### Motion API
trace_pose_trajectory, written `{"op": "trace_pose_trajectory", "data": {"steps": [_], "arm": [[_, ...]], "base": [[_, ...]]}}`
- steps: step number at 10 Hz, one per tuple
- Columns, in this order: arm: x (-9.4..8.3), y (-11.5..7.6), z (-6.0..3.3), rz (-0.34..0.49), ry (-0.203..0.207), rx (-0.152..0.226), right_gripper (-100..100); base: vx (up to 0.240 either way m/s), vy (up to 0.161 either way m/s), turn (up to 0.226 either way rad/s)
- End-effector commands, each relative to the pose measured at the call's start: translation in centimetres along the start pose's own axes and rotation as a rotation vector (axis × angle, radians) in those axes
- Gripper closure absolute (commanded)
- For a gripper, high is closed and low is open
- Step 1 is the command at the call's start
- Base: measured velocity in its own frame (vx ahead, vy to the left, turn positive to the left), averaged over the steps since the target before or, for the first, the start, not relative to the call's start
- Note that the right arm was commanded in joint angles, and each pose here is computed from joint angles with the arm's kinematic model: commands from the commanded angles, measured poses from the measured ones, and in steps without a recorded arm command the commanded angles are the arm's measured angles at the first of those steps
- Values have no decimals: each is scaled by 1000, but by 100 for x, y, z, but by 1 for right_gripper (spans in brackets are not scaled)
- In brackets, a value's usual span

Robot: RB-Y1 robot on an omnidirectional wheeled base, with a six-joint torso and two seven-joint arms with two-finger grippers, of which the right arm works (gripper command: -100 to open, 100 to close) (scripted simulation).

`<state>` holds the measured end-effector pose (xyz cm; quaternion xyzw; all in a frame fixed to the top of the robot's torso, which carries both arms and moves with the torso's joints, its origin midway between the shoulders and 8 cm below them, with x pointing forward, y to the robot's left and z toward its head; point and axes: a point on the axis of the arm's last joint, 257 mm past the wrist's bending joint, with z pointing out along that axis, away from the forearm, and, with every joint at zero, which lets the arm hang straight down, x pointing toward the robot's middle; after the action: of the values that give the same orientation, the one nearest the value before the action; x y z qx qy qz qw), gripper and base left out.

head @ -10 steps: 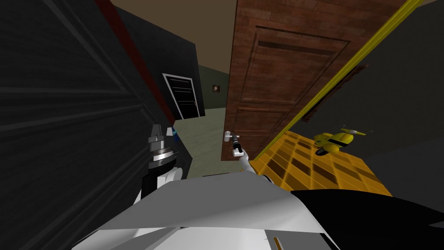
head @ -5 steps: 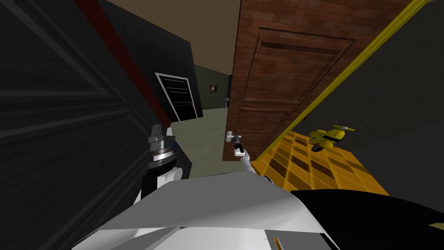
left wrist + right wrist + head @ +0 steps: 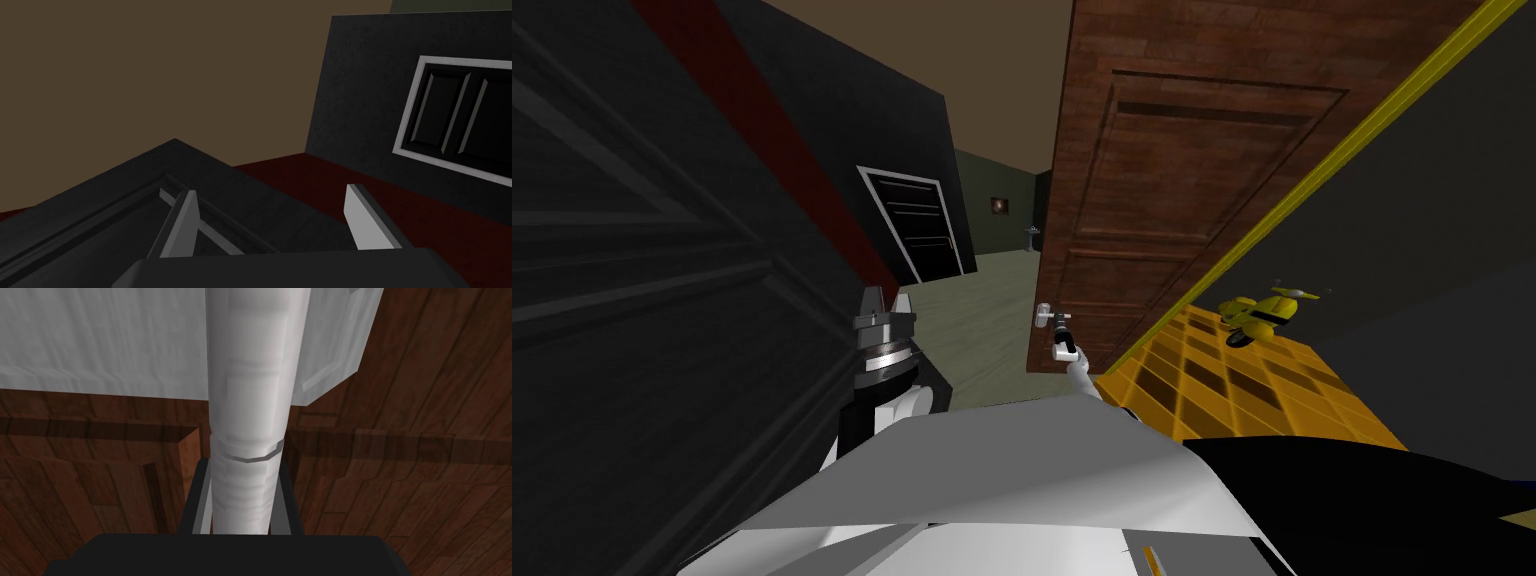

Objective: Push the door open

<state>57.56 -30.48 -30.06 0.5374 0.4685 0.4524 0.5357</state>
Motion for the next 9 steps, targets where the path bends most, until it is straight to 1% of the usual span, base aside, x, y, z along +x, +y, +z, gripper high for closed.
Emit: {"op": "trace_pose_trajectory", "data": {"steps": [1,4,6,8,9], "arm": [[-57,107,47,-9,-18,-22,100],[-91,110,39,-5,-48,-23,100],[-71,97,26,5,-62,-20,100],[-35,81,13,15,-71,-16,100],[-93,54,-1,10,-74,-12,100]], "base": [[217,92,-107],[201,78,-117],[181,58,-112],[164,48,-71],[71,21,-39]]}}
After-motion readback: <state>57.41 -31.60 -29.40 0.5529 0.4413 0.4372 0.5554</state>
